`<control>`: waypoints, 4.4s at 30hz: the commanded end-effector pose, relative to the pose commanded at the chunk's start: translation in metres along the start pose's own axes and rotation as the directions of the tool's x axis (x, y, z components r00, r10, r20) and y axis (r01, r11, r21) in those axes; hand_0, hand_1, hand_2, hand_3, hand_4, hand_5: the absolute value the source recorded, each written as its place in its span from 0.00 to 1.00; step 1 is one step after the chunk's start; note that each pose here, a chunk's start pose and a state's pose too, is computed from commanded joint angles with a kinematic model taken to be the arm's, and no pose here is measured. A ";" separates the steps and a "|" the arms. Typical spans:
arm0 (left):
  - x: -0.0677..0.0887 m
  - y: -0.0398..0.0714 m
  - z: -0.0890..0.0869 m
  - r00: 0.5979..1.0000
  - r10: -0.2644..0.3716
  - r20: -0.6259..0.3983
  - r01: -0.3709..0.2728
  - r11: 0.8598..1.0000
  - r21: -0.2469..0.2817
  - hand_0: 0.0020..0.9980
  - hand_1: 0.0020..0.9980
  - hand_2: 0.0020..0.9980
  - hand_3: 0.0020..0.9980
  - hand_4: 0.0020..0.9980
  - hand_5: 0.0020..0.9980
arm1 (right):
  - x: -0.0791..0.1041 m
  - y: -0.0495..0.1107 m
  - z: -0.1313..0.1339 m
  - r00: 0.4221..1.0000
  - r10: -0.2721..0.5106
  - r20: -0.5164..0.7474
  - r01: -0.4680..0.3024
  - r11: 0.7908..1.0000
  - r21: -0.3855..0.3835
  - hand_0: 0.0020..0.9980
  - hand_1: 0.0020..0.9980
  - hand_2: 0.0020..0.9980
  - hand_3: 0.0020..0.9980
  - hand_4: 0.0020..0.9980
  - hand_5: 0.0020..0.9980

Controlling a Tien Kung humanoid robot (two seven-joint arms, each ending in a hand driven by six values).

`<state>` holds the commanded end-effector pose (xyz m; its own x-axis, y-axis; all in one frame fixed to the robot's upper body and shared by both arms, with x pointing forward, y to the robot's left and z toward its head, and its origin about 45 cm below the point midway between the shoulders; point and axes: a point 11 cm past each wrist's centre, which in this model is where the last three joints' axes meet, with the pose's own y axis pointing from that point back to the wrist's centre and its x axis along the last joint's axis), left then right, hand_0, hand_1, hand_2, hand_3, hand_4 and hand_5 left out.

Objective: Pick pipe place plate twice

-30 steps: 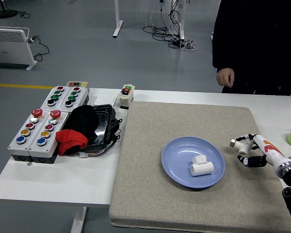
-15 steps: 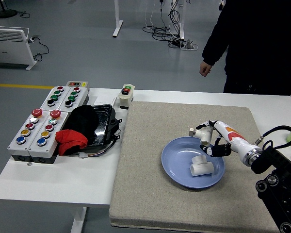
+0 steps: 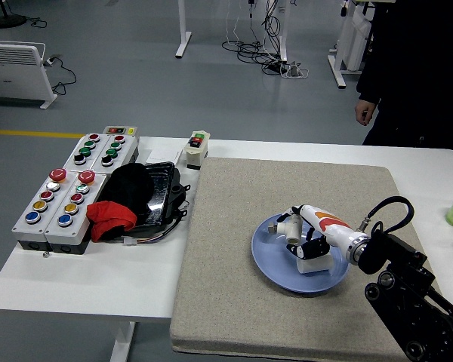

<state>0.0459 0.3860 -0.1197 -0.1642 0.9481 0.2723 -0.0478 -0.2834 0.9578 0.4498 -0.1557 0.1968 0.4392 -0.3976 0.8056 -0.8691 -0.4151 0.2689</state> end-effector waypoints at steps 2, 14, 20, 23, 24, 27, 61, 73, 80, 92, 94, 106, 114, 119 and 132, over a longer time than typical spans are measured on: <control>0.000 0.000 0.000 1.000 0.000 -0.001 0.000 1.000 0.000 0.62 0.58 0.51 0.59 0.27 1.00 | -0.006 0.000 0.001 0.999 -0.042 -0.026 0.042 0.999 -0.013 0.68 0.70 0.72 0.73 0.51 0.10; 0.001 0.000 0.001 1.000 0.002 0.001 -0.002 1.000 -0.002 0.62 0.58 0.51 0.59 0.27 1.00 | -0.012 0.001 0.004 0.992 -0.104 -0.073 0.102 0.995 -0.019 1.00 0.94 1.00 0.98 0.77 0.25; 0.001 0.000 0.000 1.000 0.002 0.001 -0.002 1.000 0.001 0.62 0.58 0.51 0.59 0.27 1.00 | -0.009 0.002 0.006 0.995 -0.093 -0.039 0.092 0.996 -0.013 1.00 0.96 1.00 1.00 0.82 0.28; 0.001 0.000 -0.001 1.000 0.002 0.001 -0.002 1.000 0.001 0.62 0.58 0.51 0.59 0.27 1.00 | -0.005 0.003 0.004 0.998 -0.069 -0.013 0.069 0.998 0.002 1.00 0.96 1.00 1.00 0.83 0.30; 0.001 0.000 -0.001 1.000 0.002 0.001 -0.002 1.000 0.001 0.62 0.58 0.51 0.59 0.27 1.00 | -0.003 0.003 0.003 0.998 -0.063 -0.008 0.063 0.998 0.006 1.00 0.96 1.00 1.00 0.83 0.30; 0.001 0.000 -0.001 1.000 0.003 0.003 -0.003 1.000 0.002 0.62 0.58 0.51 0.59 0.27 1.00 | 0.011 0.006 0.000 0.999 0.011 0.047 -0.012 0.999 0.037 1.00 0.96 1.00 1.00 0.83 0.30; 0.002 0.000 0.002 1.000 0.005 0.014 -0.005 1.000 -0.004 0.62 0.58 0.51 0.59 0.27 1.00 | 0.109 0.125 0.121 -0.160 0.307 0.938 -0.513 0.786 -0.345 0.85 0.82 0.89 0.85 0.61 0.47; 0.002 0.000 0.003 1.000 0.005 0.015 -0.005 1.000 -0.005 0.62 0.58 0.51 0.59 0.27 1.00 | 0.110 0.133 0.131 -0.199 0.328 0.924 -0.519 0.764 -0.383 0.84 0.81 0.88 0.84 0.59 0.51; 0.001 0.000 0.003 1.000 0.004 0.014 -0.004 1.000 -0.005 0.62 0.58 0.51 0.59 0.27 1.00 | 0.108 0.134 0.134 -0.216 0.327 0.920 -0.511 0.765 -0.391 0.84 0.81 0.88 0.84 0.59 0.52; 0.002 0.000 0.004 1.000 0.007 0.017 -0.007 1.000 -0.004 0.62 0.58 0.51 0.58 0.27 1.00 | 0.106 0.136 0.138 -0.250 0.320 0.914 -0.501 0.765 -0.405 0.84 0.81 0.87 0.84 0.57 0.56; 0.002 0.000 0.004 1.000 0.007 0.017 -0.007 1.000 -0.004 0.62 0.58 0.51 0.59 0.27 1.00 | 0.106 0.136 0.138 -0.250 0.322 0.913 -0.499 0.766 -0.406 0.85 0.81 0.88 0.84 0.57 0.58; 0.003 0.000 0.005 1.000 0.008 0.015 -0.008 1.000 -0.006 0.62 0.58 0.51 0.59 0.27 1.00 | 0.104 0.136 0.139 -0.246 0.323 0.914 -0.495 0.768 -0.405 0.86 0.81 0.88 0.85 0.56 0.61; 0.002 0.000 0.006 1.000 0.006 0.013 -0.005 1.000 -0.008 0.62 0.58 0.51 0.59 0.27 1.00 | 0.103 0.135 0.137 -0.213 0.326 0.921 -0.486 0.783 -0.389 0.90 0.82 0.90 0.86 0.58 0.65; 0.002 0.000 0.007 1.000 0.007 0.013 -0.007 1.000 -0.010 0.62 0.58 0.52 0.59 0.27 1.00 | 0.103 0.136 0.138 -0.205 0.329 0.922 -0.484 0.785 -0.388 0.91 0.83 0.92 0.87 0.61 0.69; 0.001 0.000 0.005 1.000 0.003 0.014 -0.003 1.000 -0.005 0.62 0.59 0.51 0.59 0.27 1.00 | 0.105 0.136 0.134 -0.177 0.317 0.932 -0.483 0.797 -0.363 0.96 0.87 0.97 0.96 0.71 1.00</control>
<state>0.0503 0.3874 -0.1188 -0.1503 0.9493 0.2761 -0.0528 -0.2866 0.9566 0.4087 -0.3637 0.2468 -0.1410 -0.8238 -0.5491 -0.9873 0.1577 0.0170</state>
